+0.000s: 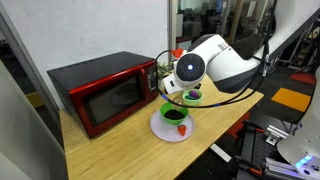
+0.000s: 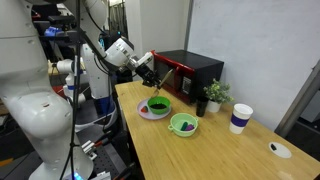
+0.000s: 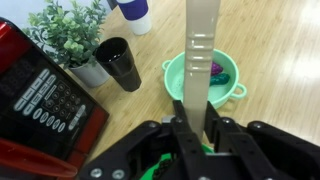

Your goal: Use the ladle to stir the contents in the green bowl

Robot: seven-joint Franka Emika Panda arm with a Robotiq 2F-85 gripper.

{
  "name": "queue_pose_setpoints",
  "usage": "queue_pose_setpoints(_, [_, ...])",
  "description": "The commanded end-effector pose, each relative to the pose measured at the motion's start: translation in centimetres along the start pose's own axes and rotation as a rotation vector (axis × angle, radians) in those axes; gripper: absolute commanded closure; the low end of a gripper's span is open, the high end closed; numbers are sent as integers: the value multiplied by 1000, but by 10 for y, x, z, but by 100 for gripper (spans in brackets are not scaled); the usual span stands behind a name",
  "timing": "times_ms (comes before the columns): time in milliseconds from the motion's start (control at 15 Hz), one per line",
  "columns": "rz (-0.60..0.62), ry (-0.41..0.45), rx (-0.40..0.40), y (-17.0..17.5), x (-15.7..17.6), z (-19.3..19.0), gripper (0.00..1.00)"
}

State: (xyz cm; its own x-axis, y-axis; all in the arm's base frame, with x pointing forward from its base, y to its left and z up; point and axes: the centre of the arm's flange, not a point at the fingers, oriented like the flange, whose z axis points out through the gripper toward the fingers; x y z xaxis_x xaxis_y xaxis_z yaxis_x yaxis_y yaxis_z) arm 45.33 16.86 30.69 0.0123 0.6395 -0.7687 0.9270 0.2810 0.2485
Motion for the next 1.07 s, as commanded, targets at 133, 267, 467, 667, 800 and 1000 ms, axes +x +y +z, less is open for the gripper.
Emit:
queue_pose_setpoints(133, [-36, -81, -6, -13, 13, 21, 94])
queue_pose_setpoints(267, [-29, -102, -6, -15, 22, 26, 94])
queue_pose_setpoints(467, [-7, -115, -19, -16, 31, 32, 94])
queue_pose_setpoints(667, [15, -126, -40, -19, 40, 33, 94])
queue_pose_setpoints(800, [26, -129, -45, -20, 47, 34, 94])
queue_pose_setpoints(1000, [50, -141, -49, -21, 59, 36, 94])
